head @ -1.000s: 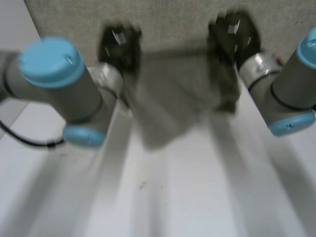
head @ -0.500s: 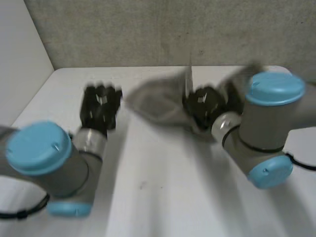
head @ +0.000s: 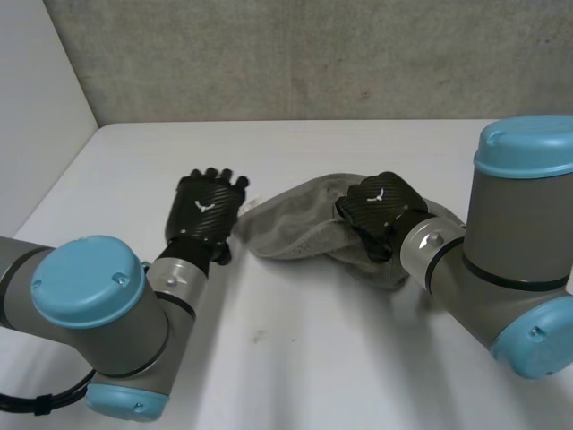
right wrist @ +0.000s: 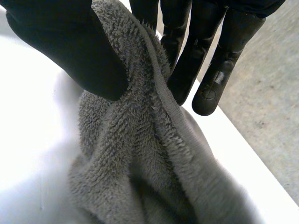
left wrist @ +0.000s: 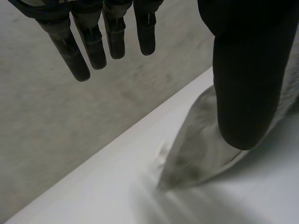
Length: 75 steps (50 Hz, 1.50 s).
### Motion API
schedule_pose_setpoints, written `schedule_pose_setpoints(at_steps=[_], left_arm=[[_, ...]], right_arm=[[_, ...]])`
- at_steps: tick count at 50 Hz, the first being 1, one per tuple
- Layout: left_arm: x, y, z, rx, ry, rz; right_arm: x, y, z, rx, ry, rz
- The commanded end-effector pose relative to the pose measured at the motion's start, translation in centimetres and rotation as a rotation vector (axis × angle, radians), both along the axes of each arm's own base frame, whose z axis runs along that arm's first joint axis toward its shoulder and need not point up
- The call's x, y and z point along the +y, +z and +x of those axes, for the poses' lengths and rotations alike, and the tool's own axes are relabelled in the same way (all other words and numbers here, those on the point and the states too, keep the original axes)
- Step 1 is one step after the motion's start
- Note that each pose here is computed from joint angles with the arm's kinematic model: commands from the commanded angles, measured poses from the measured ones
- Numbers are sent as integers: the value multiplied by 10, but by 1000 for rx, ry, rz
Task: Fold the towel.
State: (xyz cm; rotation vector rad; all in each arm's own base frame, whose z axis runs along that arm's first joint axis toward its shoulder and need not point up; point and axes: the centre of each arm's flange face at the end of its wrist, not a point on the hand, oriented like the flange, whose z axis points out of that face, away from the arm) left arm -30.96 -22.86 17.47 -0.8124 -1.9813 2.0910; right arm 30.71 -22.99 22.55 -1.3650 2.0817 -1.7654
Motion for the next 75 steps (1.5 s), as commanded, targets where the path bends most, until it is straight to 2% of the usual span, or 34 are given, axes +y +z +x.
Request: schedule_pose_setpoints(at_steps=[1,8,15,18,23,25,28,32,42,45,47,58,65,75], left_arm=[[14,-16,-21,50,-190,175],[20,-26,-33,92,-248,311],[13,-30,-39,112,-244,361],[4,-33,-44,119,-232,348],[-22,-30,-44,160,-135,273],[-38,-23,-36,186,-25,218],[-46,-26,-23,177,36,222],[-42,-32,-16,153,40,249],[-18,-2,13,152,63,228],[-12,8,23,116,74,195],[-11,14,35,45,98,153],[-26,14,67,-168,188,64],[-31,11,78,-187,224,74],[-19,14,89,-190,275,71]], right_arm=[[11,24,0,-33,13,-49],[18,35,-3,-46,9,-66],[24,43,-8,-65,-3,-69],[26,44,-10,-69,-4,-70],[31,46,-15,-73,-9,-66],[31,44,-17,-71,-11,-60],[33,39,-17,-64,-9,-45],[34,35,-18,-57,-8,-29],[26,9,-20,-117,-59,109],[12,-1,-32,-164,-141,184],[6,-11,-45,-208,-205,252],[3,-11,-88,-291,-253,330],[17,-16,-97,-278,-267,349],[40,-48,-98,-159,-218,388]])
